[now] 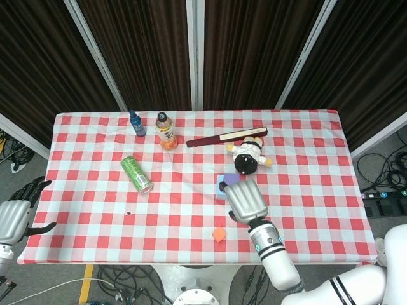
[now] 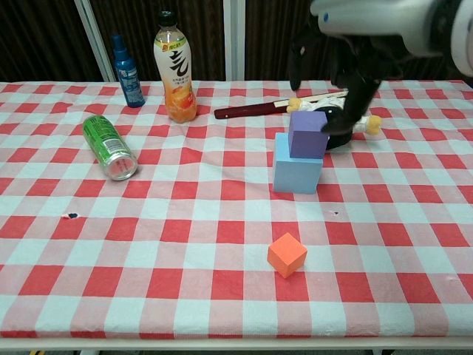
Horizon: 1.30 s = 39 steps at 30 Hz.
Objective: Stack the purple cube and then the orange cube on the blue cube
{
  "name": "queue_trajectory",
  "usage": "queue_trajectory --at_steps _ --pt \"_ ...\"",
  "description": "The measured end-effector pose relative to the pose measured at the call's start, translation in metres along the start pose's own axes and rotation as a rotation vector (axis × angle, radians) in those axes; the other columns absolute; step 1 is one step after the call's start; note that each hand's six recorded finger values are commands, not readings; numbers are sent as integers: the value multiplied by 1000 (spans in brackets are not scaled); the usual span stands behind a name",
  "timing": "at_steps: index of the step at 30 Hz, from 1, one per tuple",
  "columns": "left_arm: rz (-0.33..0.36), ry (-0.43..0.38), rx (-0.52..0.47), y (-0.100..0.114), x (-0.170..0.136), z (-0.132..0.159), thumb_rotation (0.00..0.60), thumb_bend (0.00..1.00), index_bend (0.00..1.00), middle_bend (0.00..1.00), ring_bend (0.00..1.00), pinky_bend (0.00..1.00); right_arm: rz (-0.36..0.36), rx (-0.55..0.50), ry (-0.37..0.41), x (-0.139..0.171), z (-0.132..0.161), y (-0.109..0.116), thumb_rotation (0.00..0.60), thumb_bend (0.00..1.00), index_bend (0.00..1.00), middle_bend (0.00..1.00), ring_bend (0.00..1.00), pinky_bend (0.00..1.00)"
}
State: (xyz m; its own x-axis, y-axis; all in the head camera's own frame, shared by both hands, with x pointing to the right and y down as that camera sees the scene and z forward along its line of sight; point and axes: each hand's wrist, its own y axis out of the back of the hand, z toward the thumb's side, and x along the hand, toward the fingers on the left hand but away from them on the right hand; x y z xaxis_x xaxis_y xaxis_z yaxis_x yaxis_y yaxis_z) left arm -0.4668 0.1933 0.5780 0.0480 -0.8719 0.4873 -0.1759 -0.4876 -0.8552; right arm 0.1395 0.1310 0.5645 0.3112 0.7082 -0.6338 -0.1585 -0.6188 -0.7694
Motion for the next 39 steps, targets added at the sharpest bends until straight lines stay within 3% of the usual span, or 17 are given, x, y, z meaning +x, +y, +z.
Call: queue_trajectory --at_steps 7,16,28,39 --pt "-12 20 9 -4 0 -4 600 0 191 172 147 222 25 150 175 5 0 -35 600 113 471 1000 930 802" --pt "-18 37 15 -8 0 -10 600 0 191 172 148 222 117 239 333 -10 -5 -72 600 112 469 1000 930 802" --pt "-22 50 18 -11 -1 -16 600 0 192 172 147 222 148 257 444 -25 12 -93 600 64 364 1000 930 802" --pt "-35 61 15 -15 -3 -21 600 0 192 171 147 222 189 263 448 -21 18 -109 600 66 356 1000 930 802"
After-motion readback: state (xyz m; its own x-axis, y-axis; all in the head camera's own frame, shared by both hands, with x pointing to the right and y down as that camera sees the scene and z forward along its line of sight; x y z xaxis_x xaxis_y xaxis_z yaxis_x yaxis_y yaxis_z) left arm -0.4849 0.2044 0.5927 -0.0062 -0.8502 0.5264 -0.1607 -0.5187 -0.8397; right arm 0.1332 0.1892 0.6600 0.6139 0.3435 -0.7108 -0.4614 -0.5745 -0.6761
